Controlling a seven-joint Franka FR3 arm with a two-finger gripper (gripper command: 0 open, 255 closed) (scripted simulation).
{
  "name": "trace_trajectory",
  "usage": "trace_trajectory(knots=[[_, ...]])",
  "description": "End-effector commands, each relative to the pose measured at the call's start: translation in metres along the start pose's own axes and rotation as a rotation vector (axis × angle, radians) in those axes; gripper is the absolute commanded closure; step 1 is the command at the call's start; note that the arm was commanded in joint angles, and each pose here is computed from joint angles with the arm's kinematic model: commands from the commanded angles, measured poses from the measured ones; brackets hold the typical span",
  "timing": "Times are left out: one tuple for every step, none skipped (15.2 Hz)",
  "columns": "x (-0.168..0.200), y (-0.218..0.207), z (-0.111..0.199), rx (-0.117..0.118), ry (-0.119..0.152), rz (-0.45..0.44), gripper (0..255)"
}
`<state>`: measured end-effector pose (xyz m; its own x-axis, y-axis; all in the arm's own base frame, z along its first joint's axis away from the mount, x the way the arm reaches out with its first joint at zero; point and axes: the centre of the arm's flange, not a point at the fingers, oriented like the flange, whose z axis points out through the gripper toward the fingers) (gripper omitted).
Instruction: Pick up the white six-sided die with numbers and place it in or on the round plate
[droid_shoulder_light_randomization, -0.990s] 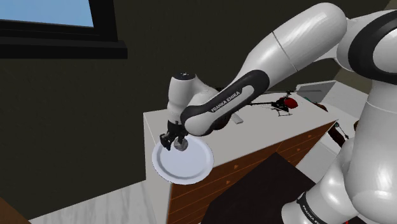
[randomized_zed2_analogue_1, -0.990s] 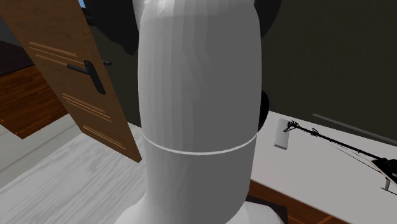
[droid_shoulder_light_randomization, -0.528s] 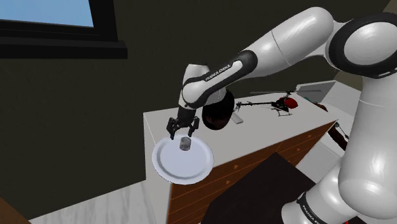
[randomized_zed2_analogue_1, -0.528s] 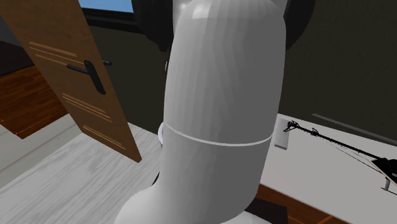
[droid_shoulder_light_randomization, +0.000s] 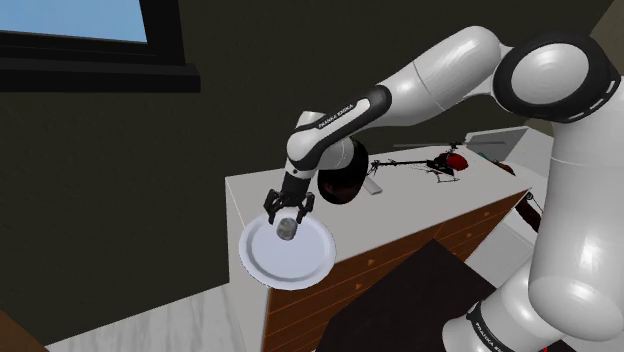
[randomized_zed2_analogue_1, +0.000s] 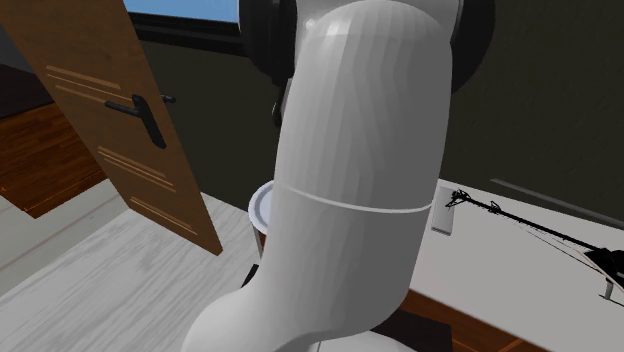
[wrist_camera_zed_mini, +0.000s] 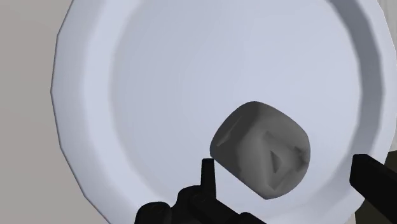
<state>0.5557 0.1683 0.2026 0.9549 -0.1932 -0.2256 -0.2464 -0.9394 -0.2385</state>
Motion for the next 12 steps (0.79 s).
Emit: trace_trajectory(knots=[[0.0016,-0.0003,0.0067,0.000,0.000,0.000,0],[0.0016,-0.0003,0.0067,0.000,0.000,0.000,0],[0.0016,-0.0003,0.0067,0.000,0.000,0.000,0],[0.0016,-0.0003,0.0067,0.000,0.000,0.000,0],[0.0016,-0.0003,0.0067,0.000,0.000,0.000,0],[0.0016,-0.0003,0.0067,0.000,0.000,0.000,0],[0.0016,-0.0003,0.0067,0.000,0.000,0.000,0],[0.0016,-0.0003,0.0067,0.000,-0.001,0.000,0],[0.0016,-0.0003,0.0067,0.000,-0.001,0.000,255],[0.0016,-0.0003,0.0067,0.000,-0.001,0.000,255],[0.0016,-0.0003,0.0066,0.000,-0.001,0.000,255],[0.0015,-0.0003,0.0066,0.000,-0.001,0.000,255]])
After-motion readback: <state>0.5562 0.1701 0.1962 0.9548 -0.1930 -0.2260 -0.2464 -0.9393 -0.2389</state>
